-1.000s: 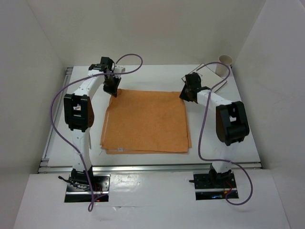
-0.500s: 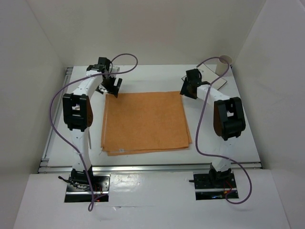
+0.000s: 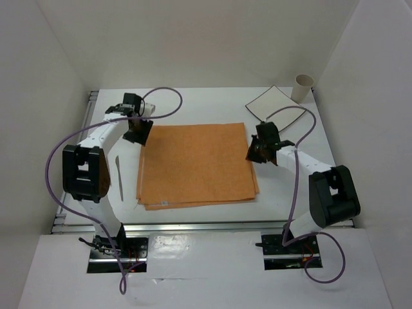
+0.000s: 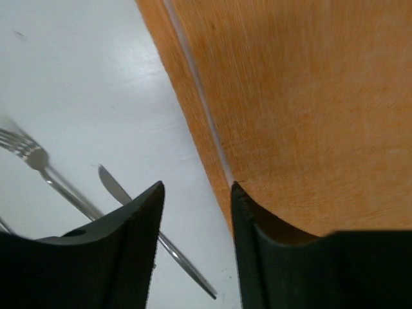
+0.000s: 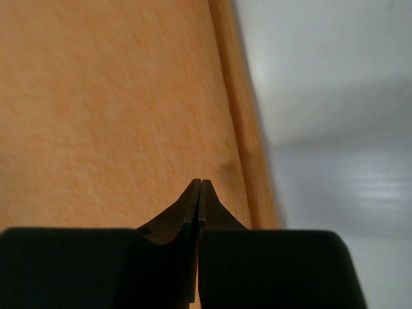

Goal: Set the dinner table for one person

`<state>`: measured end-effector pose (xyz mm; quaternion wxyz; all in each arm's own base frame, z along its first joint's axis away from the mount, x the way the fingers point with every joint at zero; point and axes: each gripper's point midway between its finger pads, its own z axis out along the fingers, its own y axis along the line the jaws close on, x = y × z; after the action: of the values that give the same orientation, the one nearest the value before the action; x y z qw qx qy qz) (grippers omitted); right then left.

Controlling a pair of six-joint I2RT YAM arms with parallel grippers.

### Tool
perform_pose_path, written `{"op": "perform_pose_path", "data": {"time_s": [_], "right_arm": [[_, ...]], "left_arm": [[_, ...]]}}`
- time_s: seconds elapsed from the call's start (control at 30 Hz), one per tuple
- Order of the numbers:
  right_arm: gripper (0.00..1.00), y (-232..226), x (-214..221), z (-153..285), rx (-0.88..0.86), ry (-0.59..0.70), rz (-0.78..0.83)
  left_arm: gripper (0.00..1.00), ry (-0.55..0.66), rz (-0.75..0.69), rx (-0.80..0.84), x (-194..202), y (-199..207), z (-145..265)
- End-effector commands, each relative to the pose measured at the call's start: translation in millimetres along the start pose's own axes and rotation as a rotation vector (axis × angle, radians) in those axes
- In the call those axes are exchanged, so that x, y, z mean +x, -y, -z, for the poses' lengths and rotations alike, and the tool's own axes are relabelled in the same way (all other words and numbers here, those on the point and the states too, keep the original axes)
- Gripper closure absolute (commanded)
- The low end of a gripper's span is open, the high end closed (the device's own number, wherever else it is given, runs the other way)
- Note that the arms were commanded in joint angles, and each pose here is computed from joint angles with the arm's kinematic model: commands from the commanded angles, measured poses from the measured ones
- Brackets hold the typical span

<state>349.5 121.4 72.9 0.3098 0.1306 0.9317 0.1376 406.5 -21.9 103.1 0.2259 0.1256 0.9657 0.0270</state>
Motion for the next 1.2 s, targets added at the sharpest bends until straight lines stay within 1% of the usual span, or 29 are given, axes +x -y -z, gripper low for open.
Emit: {"op": "perform_pose_path", "data": {"time_s": [0.0, 0.07, 0.13, 0.17, 0.23, 0.3, 0.4, 0.47, 0.53, 0.67, 0.87, 0.93, 1.0, 1.03, 1.07, 1.1, 1.13, 1.17], "right_arm": [[1.00, -0.3, 39.1, -6.0, -0.026, -0.103, -0.121], [1.00, 4.1, 47.9, -10.0, -0.011, -0.122, -0.151], [1.00, 15.5, 57.7, -18.2, 0.039, -0.143, -0.160], [1.00, 20.5, 60.7, -19.8, 0.068, -0.149, -0.175], [1.00, 32.7, 69.0, -24.0, 0.124, -0.162, -0.182], [1.00, 46.4, 72.9, -23.1, 0.192, -0.159, -0.240], [1.00, 68.8, 81.8, -17.4, 0.240, -0.139, -0.334], [1.00, 70.5, 79.3, -12.5, 0.224, -0.107, -0.358], [1.00, 80.0, 78.3, -9.8, 0.245, -0.089, -0.387], [1.00, 89.0, 79.0, -7.9, 0.275, -0.092, -0.391], [1.00, 77.1, 66.6, -10.4, 0.221, -0.085, -0.359], [1.00, 72.4, 57.0, -9.1, 0.211, -0.074, -0.349], [1.00, 68.8, 49.7, -0.5, 0.202, -0.065, -0.323], [0.98, 63.6, 40.3, 4.2, 0.186, -0.044, -0.323], [0.89, 57.5, 29.7, 15.8, 0.163, -0.013, -0.314], [0.76, 52.9, 21.8, 22.6, 0.146, 0.009, -0.314], [0.39, 48.2, 1.6, 31.9, 0.140, 0.068, -0.300], [0.29, 46.4, -12.4, 43.8, 0.128, 0.104, -0.313]], "left_arm": [[0.50, -0.086, -0.062, 0.027, 32.7, 7.2, -24.3], [0.51, -0.080, -0.085, 0.027, 33.3, 6.7, -32.5], [0.48, -0.083, -0.098, 0.006, 35.7, 3.0, -39.9], [0.44, -0.104, -0.099, 0.011, 40.3, 4.1, -46.4], [0.43, -0.109, -0.099, 0.026, 37.7, 6.3, -52.9], [0.43, -0.120, -0.099, 0.038, 36.3, 8.0, -61.9], [0.43, -0.122, -0.121, 0.044, 29.7, 12.0, -73.6], [0.43, -0.138, -0.129, 0.067, 30.2, 18.7, -76.5], [0.43, -0.134, -0.137, 0.079, 25.0, 23.6, -81.1], [0.43, -0.128, -0.157, 0.097, 19.3, 34.5, -80.6], [0.43, -0.148, -0.148, 0.101, 23.2, 35.1, -76.4], [0.43, -0.128, -0.147, 0.106, 21.7, 36.1, -70.0], [0.40, -0.133, -0.148, 0.095, 24.7, 34.3, -68.4], [0.36, -0.123, -0.149, 0.077, 21.7, 30.9, -64.1], [0.34, -0.111, -0.131, 0.070, 17.6, 26.5, -57.0], [0.32, -0.111, -0.131, 0.070, 16.1, 26.2, -55.2], [0.30, -0.079, -0.096, 0.070, 5.1, 21.4, -45.5], [0.30, -0.065, -0.078, 0.063, -0.3, 16.6, -36.8]]}}
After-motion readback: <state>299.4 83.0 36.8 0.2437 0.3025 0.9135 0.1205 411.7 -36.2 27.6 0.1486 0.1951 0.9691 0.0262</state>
